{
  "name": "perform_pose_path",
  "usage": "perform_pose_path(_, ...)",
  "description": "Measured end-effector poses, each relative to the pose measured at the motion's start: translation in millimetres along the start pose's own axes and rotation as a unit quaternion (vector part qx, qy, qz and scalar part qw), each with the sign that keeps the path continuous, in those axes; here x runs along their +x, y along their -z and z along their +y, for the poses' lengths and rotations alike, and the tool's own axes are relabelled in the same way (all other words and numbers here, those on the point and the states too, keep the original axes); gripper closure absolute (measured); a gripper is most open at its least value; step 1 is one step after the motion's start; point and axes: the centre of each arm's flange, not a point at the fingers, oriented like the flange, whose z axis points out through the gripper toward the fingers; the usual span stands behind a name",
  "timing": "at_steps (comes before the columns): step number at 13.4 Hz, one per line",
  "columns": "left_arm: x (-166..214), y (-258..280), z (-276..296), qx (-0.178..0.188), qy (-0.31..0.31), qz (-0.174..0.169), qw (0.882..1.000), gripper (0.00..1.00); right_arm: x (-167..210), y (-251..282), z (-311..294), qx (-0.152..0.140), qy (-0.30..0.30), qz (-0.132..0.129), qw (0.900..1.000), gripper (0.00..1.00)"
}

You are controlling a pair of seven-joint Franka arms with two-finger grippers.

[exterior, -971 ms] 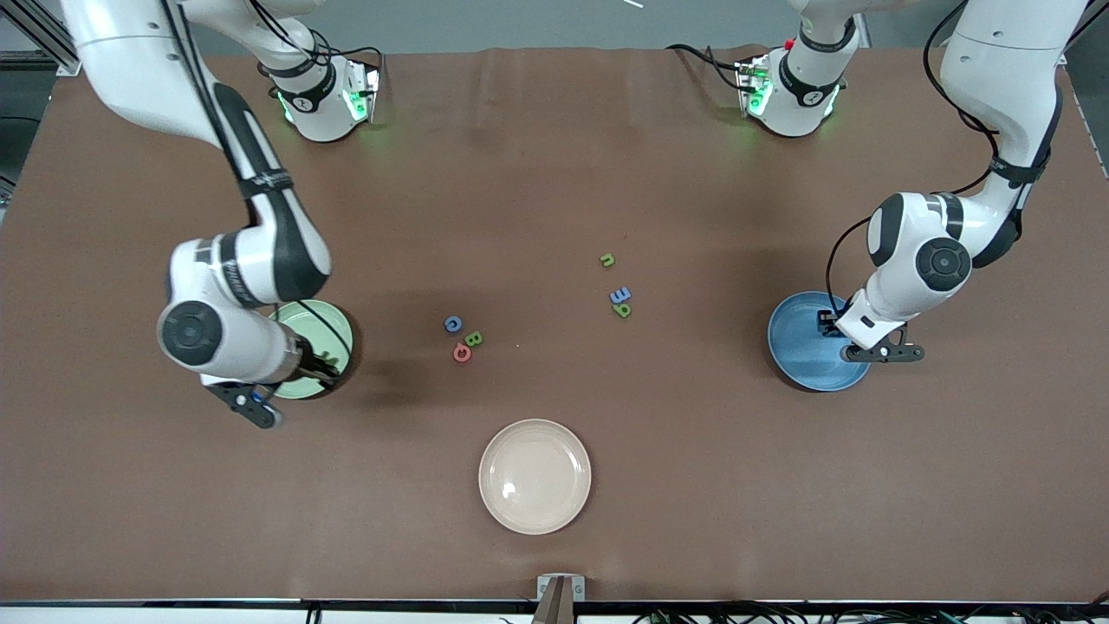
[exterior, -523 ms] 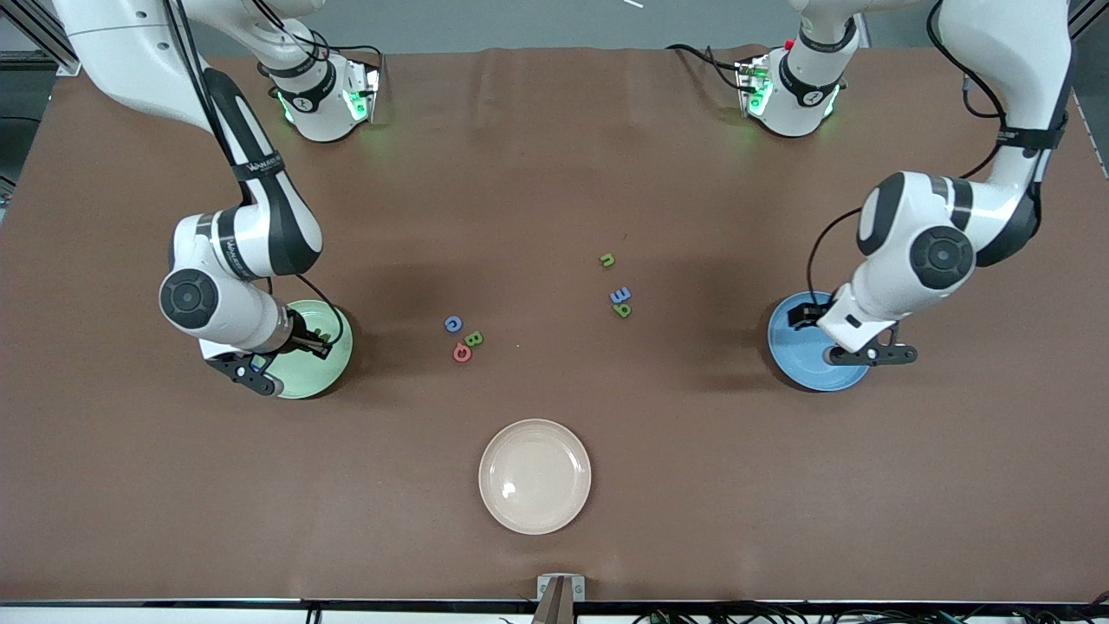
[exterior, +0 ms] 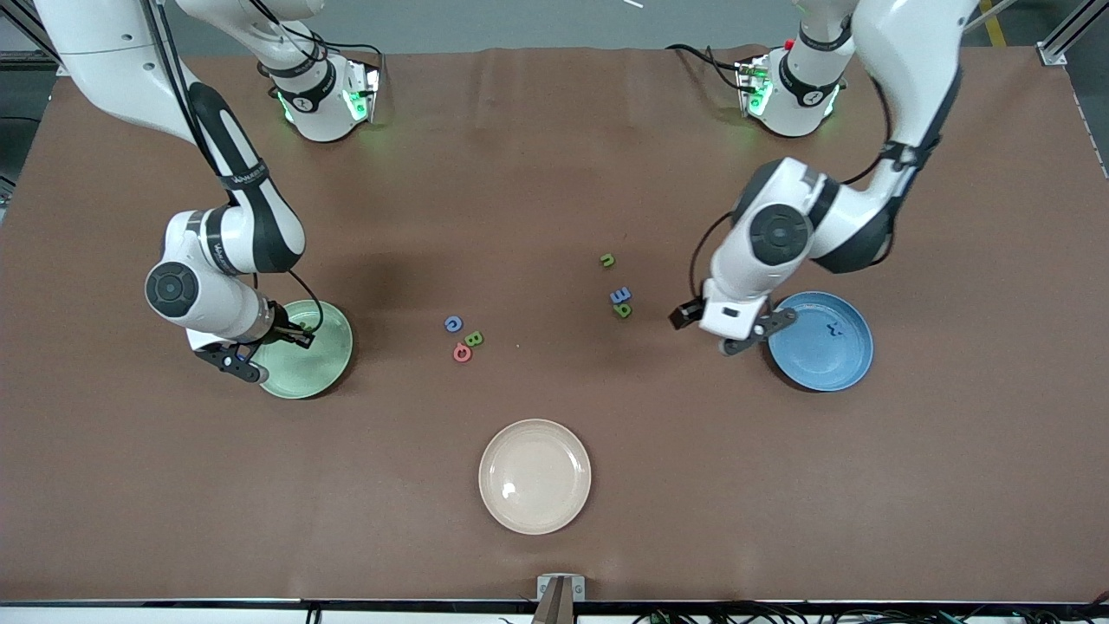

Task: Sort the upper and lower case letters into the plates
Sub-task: 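Grasp the green q with the left gripper while the right gripper drops N, then carry the q to the blue plate while the right gripper grasps pink Q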

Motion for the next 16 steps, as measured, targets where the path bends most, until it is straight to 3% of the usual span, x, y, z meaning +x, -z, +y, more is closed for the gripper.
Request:
perform_pose_path(3,-20.1,-21.4,40.0,-0.001,0.056,-0.003,0.998,0.00,-2.2,-3.5,1.9,-0.002,0.006,-0.004,1.000,0.67)
perform_pose_path(8,-35.8,-77.3,74.3,0.008,0.073,0.007,0.997,0.00,-1.7,-3.4,1.8,0.011,-0.004,-0.007,1.000,0.64)
perform_pose_path(12,-57.3,-101.9,84.7,0.015,0.072,0.011,0.997,0.04,3.7,7.2,-5.4,0.022,-0.006,0.001,1.000,0.26)
perform_pose_path(14,-65.0,-104.3,87.5,0.016,0.072,0.011,0.997,0.20,7.1,22.7,-18.6,0.023,0.000,-0.002,1.000,0.04)
perform_pose_path(15,-66.1,-105.8,87.7,0.017,0.072,0.010,0.997,0.20,6.8,35.1,-32.9,0.024,-0.002,-0.004,1.000,0.00)
perform_pose_path(16,-65.9,-108.2,87.2,0.019,0.073,0.010,0.997,0.27,3.9,49.1,-52.8,0.026,-0.012,-0.001,1.000,0.00)
